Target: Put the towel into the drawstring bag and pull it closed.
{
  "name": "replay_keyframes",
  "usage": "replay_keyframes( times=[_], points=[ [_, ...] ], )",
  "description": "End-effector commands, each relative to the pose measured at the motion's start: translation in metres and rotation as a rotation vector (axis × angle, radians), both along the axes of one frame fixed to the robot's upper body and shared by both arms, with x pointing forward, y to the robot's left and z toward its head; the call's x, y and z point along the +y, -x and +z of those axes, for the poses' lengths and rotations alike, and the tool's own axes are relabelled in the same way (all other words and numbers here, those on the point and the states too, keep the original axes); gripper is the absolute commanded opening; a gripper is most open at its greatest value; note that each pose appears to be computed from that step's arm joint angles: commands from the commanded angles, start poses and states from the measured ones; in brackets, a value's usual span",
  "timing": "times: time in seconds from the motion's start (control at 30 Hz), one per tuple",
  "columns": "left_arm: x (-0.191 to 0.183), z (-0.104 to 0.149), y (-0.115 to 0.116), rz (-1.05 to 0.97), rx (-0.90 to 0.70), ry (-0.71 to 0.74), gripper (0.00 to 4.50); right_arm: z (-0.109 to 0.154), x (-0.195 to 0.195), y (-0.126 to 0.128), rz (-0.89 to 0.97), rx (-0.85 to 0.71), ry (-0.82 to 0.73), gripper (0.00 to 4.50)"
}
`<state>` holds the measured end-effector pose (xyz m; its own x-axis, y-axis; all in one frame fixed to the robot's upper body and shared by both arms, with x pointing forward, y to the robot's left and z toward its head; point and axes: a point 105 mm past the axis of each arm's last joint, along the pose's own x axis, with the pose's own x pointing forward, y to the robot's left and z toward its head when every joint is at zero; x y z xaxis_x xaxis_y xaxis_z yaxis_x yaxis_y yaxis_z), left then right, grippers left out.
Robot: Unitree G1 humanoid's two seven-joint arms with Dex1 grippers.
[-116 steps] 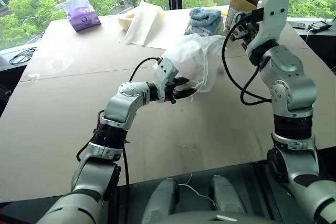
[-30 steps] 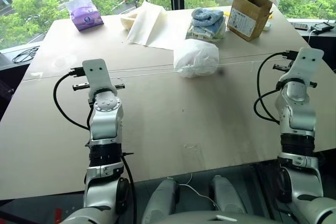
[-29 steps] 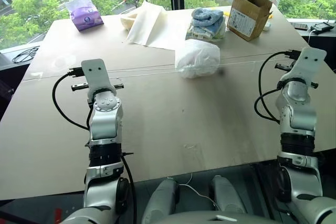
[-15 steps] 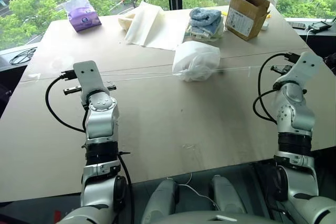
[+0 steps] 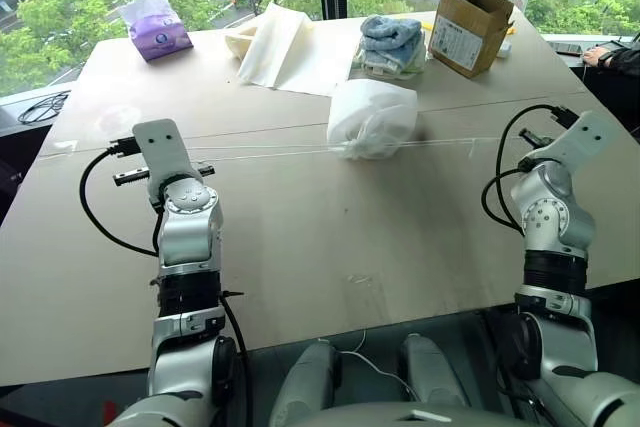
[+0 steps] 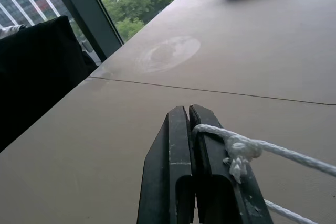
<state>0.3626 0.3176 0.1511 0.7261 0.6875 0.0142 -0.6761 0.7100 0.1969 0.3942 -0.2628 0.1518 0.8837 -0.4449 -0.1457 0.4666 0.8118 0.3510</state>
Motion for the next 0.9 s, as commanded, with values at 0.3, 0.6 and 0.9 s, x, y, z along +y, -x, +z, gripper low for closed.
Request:
replay_keyframes(
  times=[0.3, 0.6, 0.9],
  points=[
    [-0.166, -0.015, 0.003, -1.241, 0.135, -0.051, 2.65, -0.017, 0.115, 0.059, 1.158, 0.093, 0.394, 2.83],
    [-0.117, -0.050, 0.050, -1.373, 0.385, -0.077, 4.04, -0.018, 0.085, 0.103, 1.347, 0.064, 0.383, 4.26],
    [-0.117, -0.058, 0.074, -1.426, 0.371, 0.010, 4.04, -0.034, 0.080, 0.118, 1.410, 0.004, 0.431, 4.26]
  ],
)
